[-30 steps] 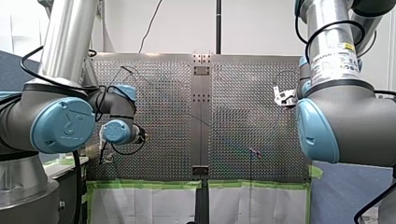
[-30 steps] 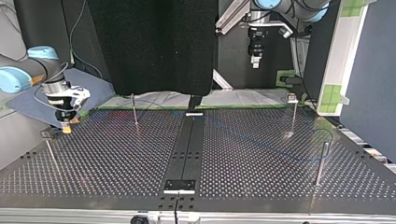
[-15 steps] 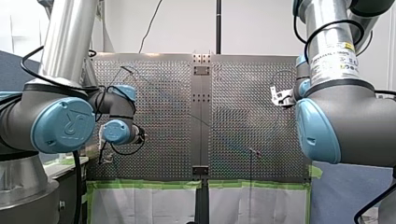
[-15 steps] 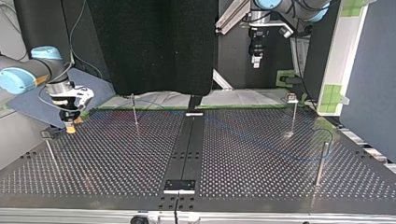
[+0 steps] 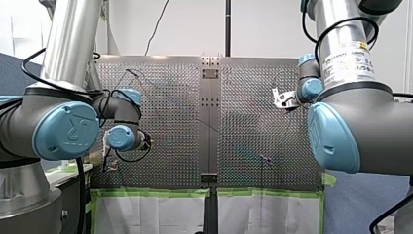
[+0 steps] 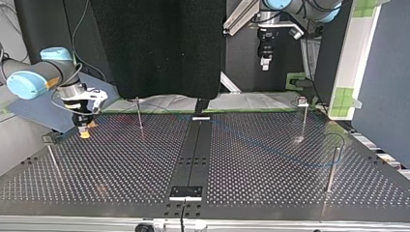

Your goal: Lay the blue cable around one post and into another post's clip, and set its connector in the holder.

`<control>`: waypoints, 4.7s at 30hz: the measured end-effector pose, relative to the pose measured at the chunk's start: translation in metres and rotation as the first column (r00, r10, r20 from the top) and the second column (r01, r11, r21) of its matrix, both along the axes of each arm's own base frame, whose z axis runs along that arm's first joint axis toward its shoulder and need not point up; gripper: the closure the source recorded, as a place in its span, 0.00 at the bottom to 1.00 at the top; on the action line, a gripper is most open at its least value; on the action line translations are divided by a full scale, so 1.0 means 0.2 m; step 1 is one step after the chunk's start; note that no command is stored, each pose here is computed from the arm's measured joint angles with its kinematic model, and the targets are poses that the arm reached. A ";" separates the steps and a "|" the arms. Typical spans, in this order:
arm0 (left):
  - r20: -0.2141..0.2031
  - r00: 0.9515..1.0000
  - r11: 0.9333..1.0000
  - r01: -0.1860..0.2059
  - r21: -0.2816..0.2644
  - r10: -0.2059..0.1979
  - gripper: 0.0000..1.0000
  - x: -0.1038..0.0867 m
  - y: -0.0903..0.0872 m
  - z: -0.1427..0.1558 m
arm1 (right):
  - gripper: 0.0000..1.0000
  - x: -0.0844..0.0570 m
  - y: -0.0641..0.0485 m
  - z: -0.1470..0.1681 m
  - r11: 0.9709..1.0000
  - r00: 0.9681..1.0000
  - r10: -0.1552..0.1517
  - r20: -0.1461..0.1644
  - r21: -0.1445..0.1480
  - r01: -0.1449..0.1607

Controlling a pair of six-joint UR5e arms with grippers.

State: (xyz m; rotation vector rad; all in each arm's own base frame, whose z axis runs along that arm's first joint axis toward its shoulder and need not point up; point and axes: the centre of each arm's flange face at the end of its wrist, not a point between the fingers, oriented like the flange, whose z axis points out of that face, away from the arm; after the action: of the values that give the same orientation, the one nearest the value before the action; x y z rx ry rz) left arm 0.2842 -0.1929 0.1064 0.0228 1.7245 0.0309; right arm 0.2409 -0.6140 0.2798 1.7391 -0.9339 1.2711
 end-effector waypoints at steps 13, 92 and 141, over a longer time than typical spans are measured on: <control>0.034 0.999 0.996 0.045 -0.070 -0.043 0.00 0.07 -0.05 0.04 | 0.01 0.28 0.15 -0.03 1.000 1.000 0.004 -0.024 0.011 -0.004; 0.055 0.997 0.991 -0.051 -0.124 0.058 0.00 0.16 0.00 0.08 | 0.01 1.27 1.64 -0.65 0.997 0.979 0.075 0.189 -0.050 -0.067; 0.072 0.995 0.991 -0.054 -0.123 0.063 0.00 0.17 -0.01 0.09 | 0.01 1.21 1.61 -0.70 0.994 0.981 0.101 0.167 -0.046 -0.094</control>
State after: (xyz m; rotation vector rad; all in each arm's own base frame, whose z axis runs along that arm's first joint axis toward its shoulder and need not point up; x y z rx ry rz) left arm 0.3178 -0.1946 0.1249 -0.1177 1.6484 -0.0292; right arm 0.4825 -0.2923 0.1391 1.6854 -0.9224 1.5098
